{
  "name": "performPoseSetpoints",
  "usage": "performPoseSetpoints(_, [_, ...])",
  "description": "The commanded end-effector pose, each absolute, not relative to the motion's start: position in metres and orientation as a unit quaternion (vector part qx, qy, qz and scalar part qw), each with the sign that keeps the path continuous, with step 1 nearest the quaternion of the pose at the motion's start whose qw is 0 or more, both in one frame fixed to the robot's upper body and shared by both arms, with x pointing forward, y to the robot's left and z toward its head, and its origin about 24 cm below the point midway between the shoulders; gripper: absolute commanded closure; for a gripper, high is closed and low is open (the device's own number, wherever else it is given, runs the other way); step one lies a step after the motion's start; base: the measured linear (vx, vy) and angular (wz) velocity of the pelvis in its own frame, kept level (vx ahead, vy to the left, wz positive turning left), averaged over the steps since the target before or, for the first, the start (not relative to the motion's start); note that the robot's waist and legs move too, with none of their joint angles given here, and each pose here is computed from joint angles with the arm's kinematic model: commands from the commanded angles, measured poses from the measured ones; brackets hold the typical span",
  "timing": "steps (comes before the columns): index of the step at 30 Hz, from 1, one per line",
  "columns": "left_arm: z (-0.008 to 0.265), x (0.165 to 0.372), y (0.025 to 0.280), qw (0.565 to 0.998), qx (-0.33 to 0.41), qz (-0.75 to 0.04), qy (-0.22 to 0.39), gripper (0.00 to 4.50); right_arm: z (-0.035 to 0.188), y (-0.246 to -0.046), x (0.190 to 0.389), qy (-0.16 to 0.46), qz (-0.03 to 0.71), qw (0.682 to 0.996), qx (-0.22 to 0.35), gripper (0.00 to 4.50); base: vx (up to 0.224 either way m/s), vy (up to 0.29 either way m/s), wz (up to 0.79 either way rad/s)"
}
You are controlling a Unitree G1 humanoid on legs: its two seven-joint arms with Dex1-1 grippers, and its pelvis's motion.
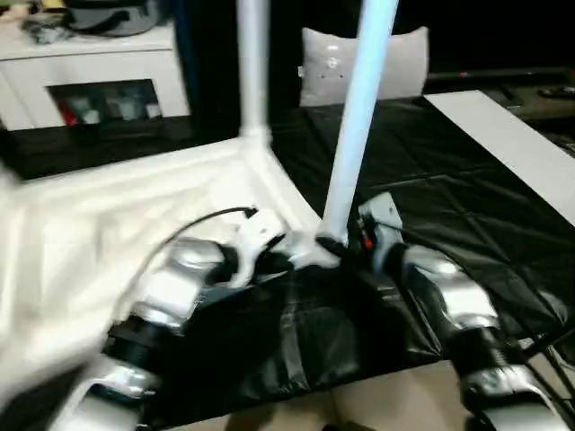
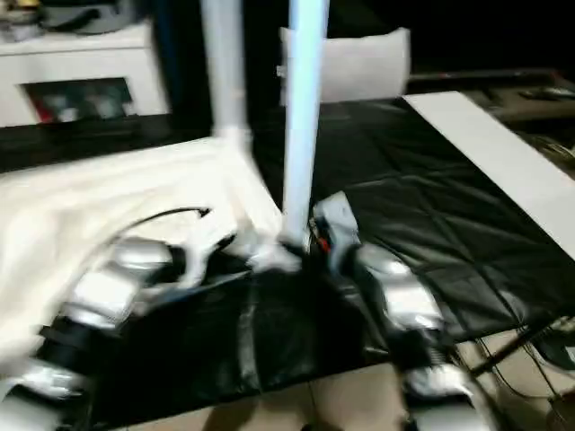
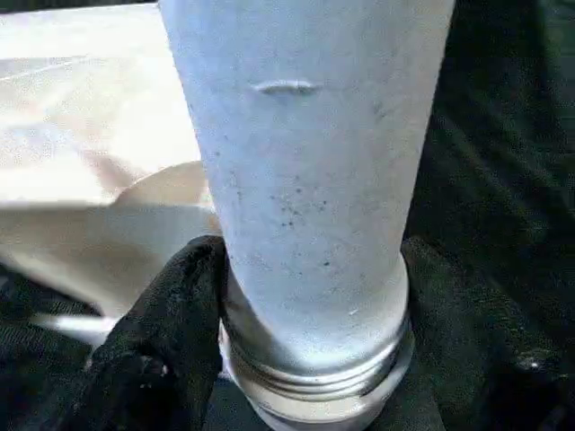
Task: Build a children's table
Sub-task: Rotate leg to tighten
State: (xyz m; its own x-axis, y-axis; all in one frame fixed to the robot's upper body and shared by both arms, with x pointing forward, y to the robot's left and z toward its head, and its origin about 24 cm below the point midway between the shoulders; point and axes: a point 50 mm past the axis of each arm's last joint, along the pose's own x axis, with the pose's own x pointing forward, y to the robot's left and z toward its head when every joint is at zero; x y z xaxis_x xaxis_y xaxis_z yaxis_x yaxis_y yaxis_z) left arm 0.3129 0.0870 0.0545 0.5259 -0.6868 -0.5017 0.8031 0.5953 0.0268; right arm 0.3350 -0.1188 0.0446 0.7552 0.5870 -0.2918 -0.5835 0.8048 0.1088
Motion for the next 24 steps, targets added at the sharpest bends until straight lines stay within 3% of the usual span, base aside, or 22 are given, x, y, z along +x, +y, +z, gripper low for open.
performPoseSetpoints(1, [0.079,0.317,0.07,0.88,0.122,-0.428,0.164,4.5,0.047,-0.084,0.329,0.151,0.38,0.912,0.025,1.5,0.0,0.0,0.0])
performPoseSetpoints(3, [0.079,0.315,0.068,0.877,0.126,-0.433,0.164,4.5,0.048,-0.087,0.329,0.139,0.38,0.914,0.016,1.15,0.0,0.0,0.0])
performPoseSetpoints(10, [0.078,0.315,0.079,0.877,0.146,-0.425,0.169,4.5,0.05,-0.096,0.328,0.126,0.377,0.917,0.022,0.7,0.0,0.0,0.0])
performPoseSetpoints(11, [0.078,0.315,0.08,0.874,0.149,-0.431,0.168,4.5,0.05,-0.099,0.326,0.122,0.383,0.916,0.02,0.42,0.0,0.0,0.0])
performPoseSetpoints(13, [0.077,0.313,0.085,0.864,0.157,-0.449,0.166,4.5,0.052,-0.107,0.323,0.112,0.394,0.912,0.012,0.29,0.0,0.0,0.0])
performPoseSetpoints(17, [0.075,0.31,0.09,0.847,0.166,-0.477,0.168,4.5,0.054,-0.119,0.318,0.101,0.423,0.901,-0.002,0.03,0.0,0.0,0.0])
performPoseSetpoints(24, [0.068,0.301,0.111,0.776,0.194,-0.567,0.194,4.5,0.06,-0.152,0.302,0.101,0.515,0.849,-0.059,0.03,0.0,0.0,0.0])
